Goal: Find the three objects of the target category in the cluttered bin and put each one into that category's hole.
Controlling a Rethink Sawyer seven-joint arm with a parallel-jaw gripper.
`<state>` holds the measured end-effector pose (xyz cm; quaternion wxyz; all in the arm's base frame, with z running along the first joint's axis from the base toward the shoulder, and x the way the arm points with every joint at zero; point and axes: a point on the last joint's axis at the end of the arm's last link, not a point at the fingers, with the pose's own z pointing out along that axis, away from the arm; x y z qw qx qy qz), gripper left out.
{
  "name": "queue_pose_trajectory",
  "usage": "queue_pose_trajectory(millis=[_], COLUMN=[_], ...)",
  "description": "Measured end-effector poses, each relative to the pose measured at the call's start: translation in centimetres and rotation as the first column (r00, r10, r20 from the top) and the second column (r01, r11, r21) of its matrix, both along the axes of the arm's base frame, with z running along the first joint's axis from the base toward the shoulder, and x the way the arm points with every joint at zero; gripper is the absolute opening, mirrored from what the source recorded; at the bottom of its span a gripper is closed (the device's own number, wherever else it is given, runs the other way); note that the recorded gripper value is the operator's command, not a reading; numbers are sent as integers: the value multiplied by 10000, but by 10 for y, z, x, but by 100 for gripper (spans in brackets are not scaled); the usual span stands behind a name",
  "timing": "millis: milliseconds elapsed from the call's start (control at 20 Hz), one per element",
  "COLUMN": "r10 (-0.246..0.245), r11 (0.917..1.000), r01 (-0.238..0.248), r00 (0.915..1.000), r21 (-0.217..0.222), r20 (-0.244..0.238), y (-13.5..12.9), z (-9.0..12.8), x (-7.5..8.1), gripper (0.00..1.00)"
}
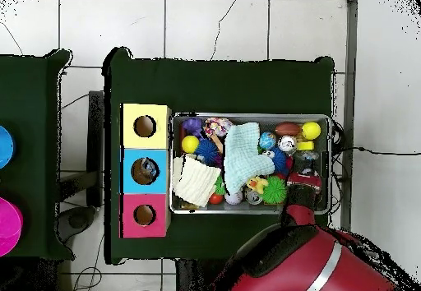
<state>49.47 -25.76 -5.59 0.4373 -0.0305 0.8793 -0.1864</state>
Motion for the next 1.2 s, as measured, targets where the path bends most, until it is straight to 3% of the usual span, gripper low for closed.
queue_pose_trajectory(millis=[150, 250, 300, 550, 750, 1050, 1200], r10=[276, 382, 671, 1082, 1017, 675, 321], r11=[9996, 9992, 9976, 9941, 9948, 9976, 9993], r01=[-270, -371, -650, -1059, -1013, -675, -309], r00=[9975, 9962, 9926, 9870, 9897, 9977, 9976], r21=[-107, -151, -238, -256, -91, 158, 203], r20=[653, 782, 1012, 1186, 1010, -12, -612], y=[-1, -2, -2, 1, 6, 9, 16], z=[3, 4, 5, 4, -1, -8, 4], x=[23, 30, 43, 59, 66, 66, 69], gripper=[100, 100, 100, 100, 100, 100, 100])
